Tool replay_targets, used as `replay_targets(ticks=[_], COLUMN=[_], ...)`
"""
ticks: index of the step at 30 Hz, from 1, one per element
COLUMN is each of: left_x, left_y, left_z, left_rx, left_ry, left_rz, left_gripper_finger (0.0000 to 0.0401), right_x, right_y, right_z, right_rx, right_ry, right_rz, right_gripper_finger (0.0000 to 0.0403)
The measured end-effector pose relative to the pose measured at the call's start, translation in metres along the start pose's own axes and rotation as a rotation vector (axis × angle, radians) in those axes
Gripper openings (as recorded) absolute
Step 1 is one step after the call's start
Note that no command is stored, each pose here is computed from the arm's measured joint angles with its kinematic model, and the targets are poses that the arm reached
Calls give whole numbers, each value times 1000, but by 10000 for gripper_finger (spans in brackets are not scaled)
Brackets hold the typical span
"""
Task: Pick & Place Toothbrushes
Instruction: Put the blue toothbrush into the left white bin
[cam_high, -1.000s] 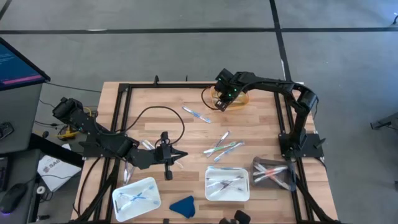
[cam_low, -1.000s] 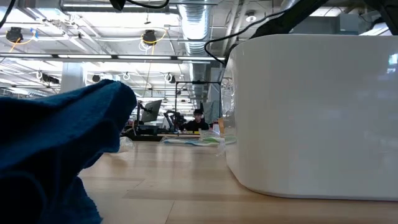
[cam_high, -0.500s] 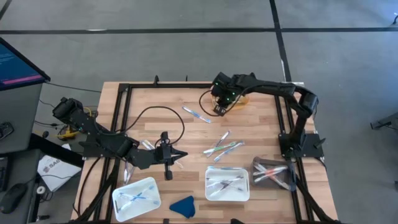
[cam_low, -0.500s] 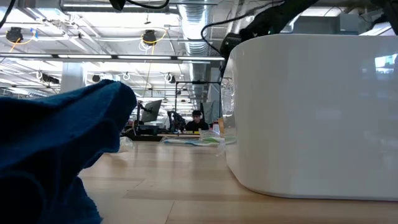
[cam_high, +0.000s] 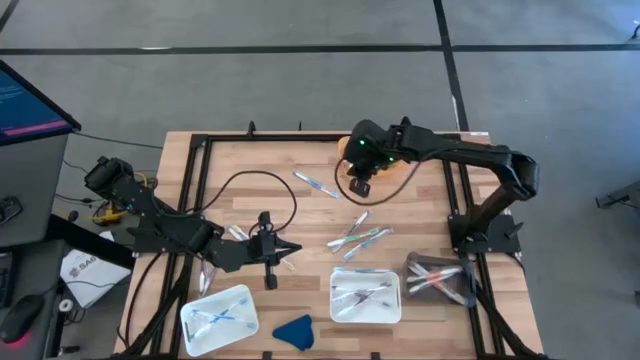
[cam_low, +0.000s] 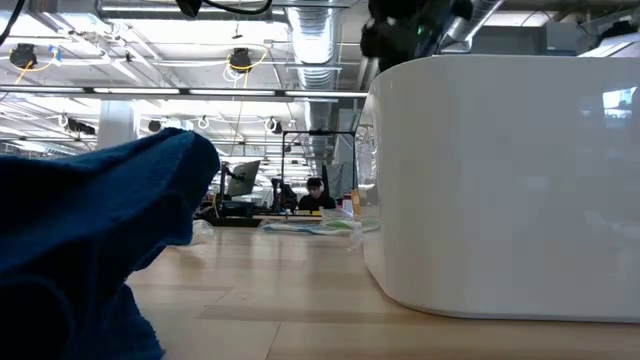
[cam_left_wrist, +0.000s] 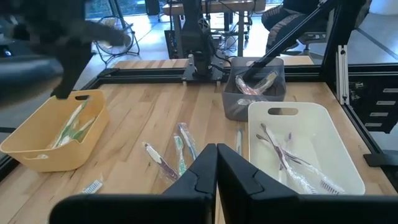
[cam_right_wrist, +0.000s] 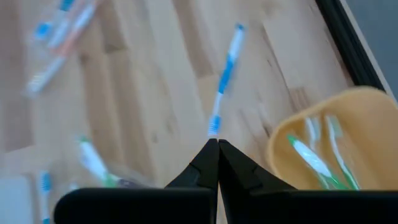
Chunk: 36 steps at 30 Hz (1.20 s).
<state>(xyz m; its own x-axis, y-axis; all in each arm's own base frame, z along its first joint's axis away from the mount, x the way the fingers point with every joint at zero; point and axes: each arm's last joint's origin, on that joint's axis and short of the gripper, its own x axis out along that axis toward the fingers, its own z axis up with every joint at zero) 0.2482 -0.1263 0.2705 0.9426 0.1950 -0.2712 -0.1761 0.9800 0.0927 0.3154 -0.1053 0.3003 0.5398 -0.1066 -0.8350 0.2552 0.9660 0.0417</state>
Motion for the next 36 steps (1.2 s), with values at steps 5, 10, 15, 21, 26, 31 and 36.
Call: replay_targets(ticks=[5, 10, 15, 21, 26, 31, 36], left_x=[0, 0, 0, 0, 0, 0, -1], left_y=[0, 0, 0, 0, 0, -1, -7], left_z=[0, 0, 0, 0, 0, -1, -3], left_rx=[0, 0, 1, 1, 1, 5, 5], left_ry=[0, 0, 0, 0, 1, 12, 56], left_rz=[0, 0, 0, 0, 0, -37, -243], left_gripper_finger=[4, 4, 4, 4, 4, 4, 4], right_x=[-18, -26, -29, -34, -38, -41, -43], right_y=[28, 57, 85, 124, 147, 163, 174], right_z=[1, 1, -2, -3, -9, -15, -20], right_rx=[-73, -167, -235, -330, -416, -457, -526], right_ry=[-58, -110, -121, -201, -216, -221, -229], right_rz=[46, 98, 152, 233, 283, 317, 337], right_gripper_finger=[0, 0, 0, 0, 0, 0, 0])
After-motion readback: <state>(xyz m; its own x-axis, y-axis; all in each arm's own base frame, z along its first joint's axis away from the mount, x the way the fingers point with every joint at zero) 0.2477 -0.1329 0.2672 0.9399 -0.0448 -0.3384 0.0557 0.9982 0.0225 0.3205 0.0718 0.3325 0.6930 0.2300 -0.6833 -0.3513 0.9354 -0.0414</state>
